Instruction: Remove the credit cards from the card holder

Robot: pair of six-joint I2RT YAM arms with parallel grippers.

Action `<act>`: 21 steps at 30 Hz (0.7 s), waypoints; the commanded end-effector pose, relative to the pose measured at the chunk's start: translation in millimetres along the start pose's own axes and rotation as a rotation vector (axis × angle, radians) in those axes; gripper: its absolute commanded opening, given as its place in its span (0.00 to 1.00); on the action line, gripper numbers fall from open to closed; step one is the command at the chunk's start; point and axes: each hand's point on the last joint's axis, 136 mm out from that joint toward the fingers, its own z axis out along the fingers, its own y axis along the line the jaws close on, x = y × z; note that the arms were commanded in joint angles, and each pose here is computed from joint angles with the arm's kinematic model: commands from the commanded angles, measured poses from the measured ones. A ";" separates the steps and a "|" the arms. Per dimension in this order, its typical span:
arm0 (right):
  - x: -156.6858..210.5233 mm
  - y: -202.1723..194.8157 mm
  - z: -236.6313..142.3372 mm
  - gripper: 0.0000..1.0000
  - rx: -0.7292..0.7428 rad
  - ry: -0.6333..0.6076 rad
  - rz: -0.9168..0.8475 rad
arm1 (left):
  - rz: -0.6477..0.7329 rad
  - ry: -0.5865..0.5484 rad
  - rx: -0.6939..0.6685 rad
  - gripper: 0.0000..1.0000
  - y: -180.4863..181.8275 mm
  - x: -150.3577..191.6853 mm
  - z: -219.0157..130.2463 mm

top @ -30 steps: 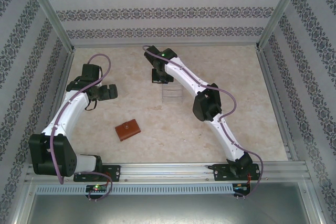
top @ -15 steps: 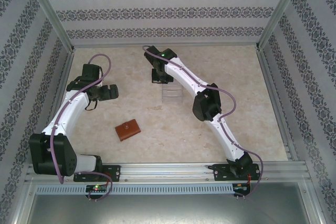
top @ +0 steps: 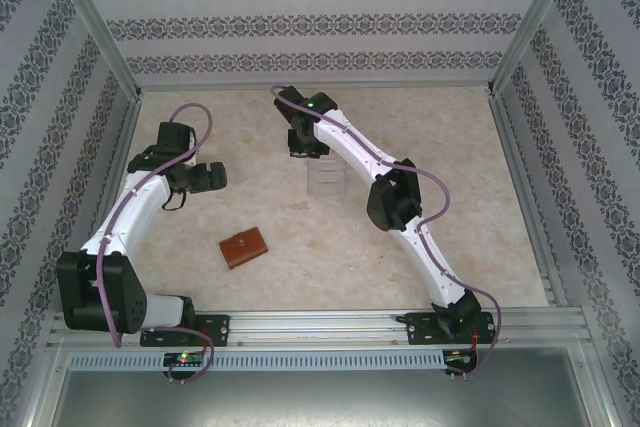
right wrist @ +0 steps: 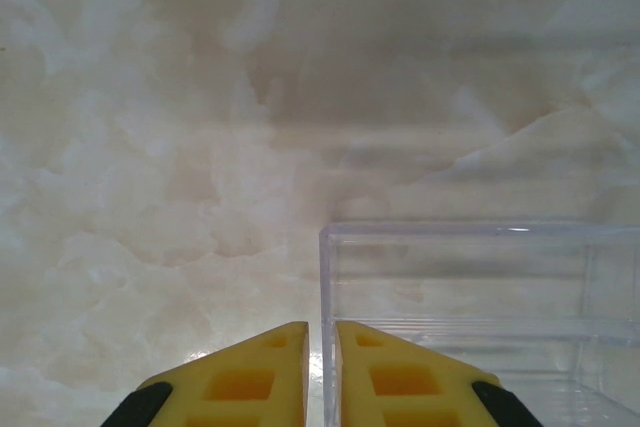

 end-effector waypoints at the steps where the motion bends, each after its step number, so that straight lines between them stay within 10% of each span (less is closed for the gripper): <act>1: -14.0 2.4 -40.0 0.17 -0.041 -0.068 -0.011 | 0.007 0.078 0.033 1.00 -9.2 19.3 5.0; 21: 37.5 44.1 -87.3 0.34 -0.401 -0.011 -0.227 | -0.182 0.334 0.148 1.00 -55.2 129.3 34.9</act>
